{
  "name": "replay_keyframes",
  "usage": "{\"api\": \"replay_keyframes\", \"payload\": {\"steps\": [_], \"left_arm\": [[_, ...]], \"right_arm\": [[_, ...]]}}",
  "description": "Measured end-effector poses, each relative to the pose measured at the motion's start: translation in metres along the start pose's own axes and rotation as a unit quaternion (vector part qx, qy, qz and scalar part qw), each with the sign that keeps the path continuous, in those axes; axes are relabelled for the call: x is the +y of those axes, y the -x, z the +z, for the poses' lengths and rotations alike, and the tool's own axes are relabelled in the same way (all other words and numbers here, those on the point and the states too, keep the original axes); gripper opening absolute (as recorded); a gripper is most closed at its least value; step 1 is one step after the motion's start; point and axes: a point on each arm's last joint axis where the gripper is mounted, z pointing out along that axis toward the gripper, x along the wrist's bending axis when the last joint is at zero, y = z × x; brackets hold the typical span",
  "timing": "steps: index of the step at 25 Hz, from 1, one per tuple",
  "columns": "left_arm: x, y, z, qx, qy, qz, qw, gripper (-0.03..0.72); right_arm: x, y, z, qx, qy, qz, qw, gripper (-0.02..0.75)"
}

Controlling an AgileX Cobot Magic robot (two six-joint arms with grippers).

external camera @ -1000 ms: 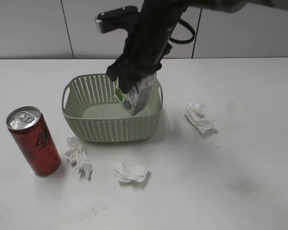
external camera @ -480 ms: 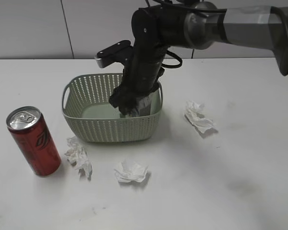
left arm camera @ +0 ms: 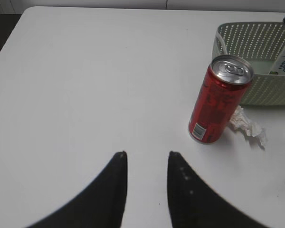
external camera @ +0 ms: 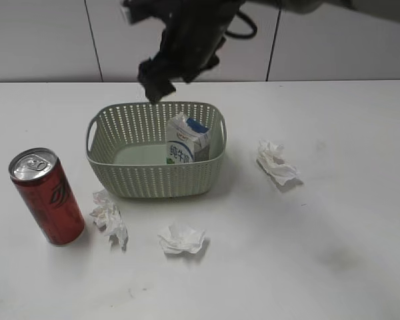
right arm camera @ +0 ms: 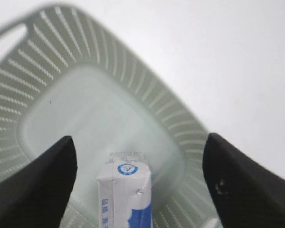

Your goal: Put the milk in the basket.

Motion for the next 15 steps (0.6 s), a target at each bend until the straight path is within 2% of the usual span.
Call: {"api": "replay_keyframes", "payload": {"steps": [2, 5, 10, 15], "left_arm": [[0.000, 0.000, 0.000, 0.000, 0.000, 0.000, 1.000, 0.233], [0.000, 0.000, 0.000, 0.000, 0.000, 0.000, 1.000, 0.233], [0.000, 0.000, 0.000, 0.000, 0.000, 0.000, 1.000, 0.233], [0.000, 0.000, 0.000, 0.000, 0.000, 0.000, 1.000, 0.233]], "right_arm": [[0.014, 0.008, -0.037, -0.010, 0.040, 0.009, 0.999, 0.659], [0.019, 0.024, -0.083, -0.023, 0.064, 0.026, 0.997, 0.661], [0.003, 0.066, -0.144, -0.060, 0.045, 0.091, 0.993, 0.660], [-0.033, 0.099, -0.199, -0.099, 0.030, 0.159, 0.982, 0.646]]}}
